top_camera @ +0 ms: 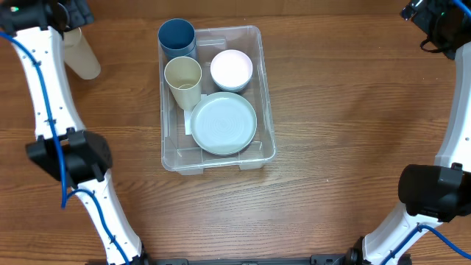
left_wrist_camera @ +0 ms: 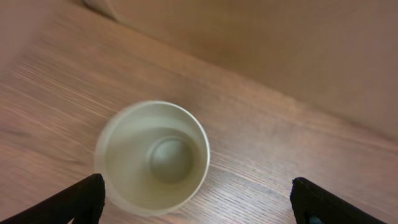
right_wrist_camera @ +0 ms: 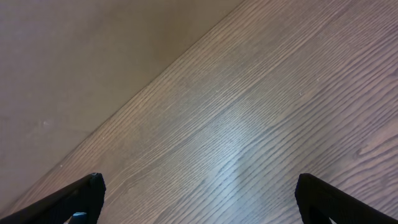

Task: Pack container
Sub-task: 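Grasp the last cream cup at the upper left with left gripper, then lower the cream cup into the cream cup in the bin and release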

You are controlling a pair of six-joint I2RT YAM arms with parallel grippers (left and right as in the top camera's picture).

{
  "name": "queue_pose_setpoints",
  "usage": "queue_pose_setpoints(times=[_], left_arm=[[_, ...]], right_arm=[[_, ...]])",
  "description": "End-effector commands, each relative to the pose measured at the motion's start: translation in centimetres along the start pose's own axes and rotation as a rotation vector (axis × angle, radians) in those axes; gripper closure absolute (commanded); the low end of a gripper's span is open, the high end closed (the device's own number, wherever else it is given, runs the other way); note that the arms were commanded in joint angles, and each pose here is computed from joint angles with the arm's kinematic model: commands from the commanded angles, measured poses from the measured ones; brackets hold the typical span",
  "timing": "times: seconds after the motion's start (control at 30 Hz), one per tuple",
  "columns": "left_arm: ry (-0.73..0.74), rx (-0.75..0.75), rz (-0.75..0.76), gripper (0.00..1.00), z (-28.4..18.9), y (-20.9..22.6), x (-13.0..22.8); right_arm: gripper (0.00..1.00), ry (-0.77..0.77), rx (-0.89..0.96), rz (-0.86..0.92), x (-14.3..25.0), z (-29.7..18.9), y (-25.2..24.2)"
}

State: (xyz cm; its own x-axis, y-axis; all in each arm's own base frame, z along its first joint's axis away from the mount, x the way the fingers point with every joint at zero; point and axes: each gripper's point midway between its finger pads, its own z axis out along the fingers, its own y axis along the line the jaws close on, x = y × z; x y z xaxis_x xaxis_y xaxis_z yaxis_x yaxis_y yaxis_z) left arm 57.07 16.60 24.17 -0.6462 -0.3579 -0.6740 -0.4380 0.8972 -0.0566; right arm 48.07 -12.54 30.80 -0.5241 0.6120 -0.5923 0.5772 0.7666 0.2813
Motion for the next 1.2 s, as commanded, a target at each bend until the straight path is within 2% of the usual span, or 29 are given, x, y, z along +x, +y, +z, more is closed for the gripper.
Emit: queue_pose_setpoints(times=[0.0, 0.1, 0.17, 0.2, 0.23, 0.27, 0.43, 0.53, 0.63, 0.73, 0.8, 0.9, 1.0, 1.17], left_arm=[[0.109, 0.047, 0.021, 0.11, 5.0, -1.4, 3.5], [0.165, 0.073, 0.026, 0.19, 7.0, -2.1, 5.4], [0.183, 0.07, 0.023, 0.54, 7.3, -2.2, 5.9], [0.189, 0.069, 0.023, 0.76, 7.2, -2.1, 6.0], [0.197, 0.067, 0.02, 0.89, 7.2, -2.1, 6.2], [0.214, 0.062, 0.006, 0.96, 7.1, -2.0, 6.6], [0.303, 0.069, -0.007, 0.96, 3.6, -1.8, 8.0], [0.298, 0.092, 0.011, 0.96, -3.0, -2.1, 7.1], [0.207, 0.128, 0.079, 0.96, -9.6, -3.0, 5.1], [0.037, 0.081, 0.113, 0.96, -16.6, -3.0, 2.5], [-0.01, 0.123, 0.126, 0.96, -19.8, -4.0, 2.2], [-0.038, 0.246, 0.236, 0.96, -24.6, -7.7, 3.8], [-0.041, 0.385, 0.485, 0.96, -29.2, -13.9, 7.9], [0.004, 0.481, 0.628, 0.96, -29.2, -19.9, 11.4]], right_arm=[[0.0, -0.013, 0.0, 0.004, -0.3, -0.1, 0.1], [0.0, -0.013, 0.0, 0.004, -0.3, -0.1, 0.1], [0.0, -0.013, 0.0, 0.005, -0.3, -0.1, 0.1], [0.0, -0.013, 0.0, 0.004, -0.3, -0.1, 0.1], [0.0, -0.013, 0.0, 0.005, -0.3, -0.1, 0.1], [0.0, -0.013, 0.0, 0.004, -0.3, -0.1, 0.1], [0.0, -0.013, 0.0, 0.005, -0.3, -0.1, 0.1], [0.0, -0.013, 0.0, 0.004, -0.3, -0.1, 0.1], [0.0, -0.013, 0.0, 0.005, -0.3, -0.1, 0.1], [0.0, -0.013, 0.0, 0.004, -0.3, -0.1, 0.1], [0.0, -0.013, 0.0, 0.005, -0.3, -0.1, 0.1], [0.0, -0.013, 0.0, 0.004, -0.3, -0.1, 0.1], [0.0, -0.013, 0.0, 0.005, -0.3, -0.1, 0.1], [0.0, -0.013, 0.0, 0.004, -0.3, -0.1, 0.1]])
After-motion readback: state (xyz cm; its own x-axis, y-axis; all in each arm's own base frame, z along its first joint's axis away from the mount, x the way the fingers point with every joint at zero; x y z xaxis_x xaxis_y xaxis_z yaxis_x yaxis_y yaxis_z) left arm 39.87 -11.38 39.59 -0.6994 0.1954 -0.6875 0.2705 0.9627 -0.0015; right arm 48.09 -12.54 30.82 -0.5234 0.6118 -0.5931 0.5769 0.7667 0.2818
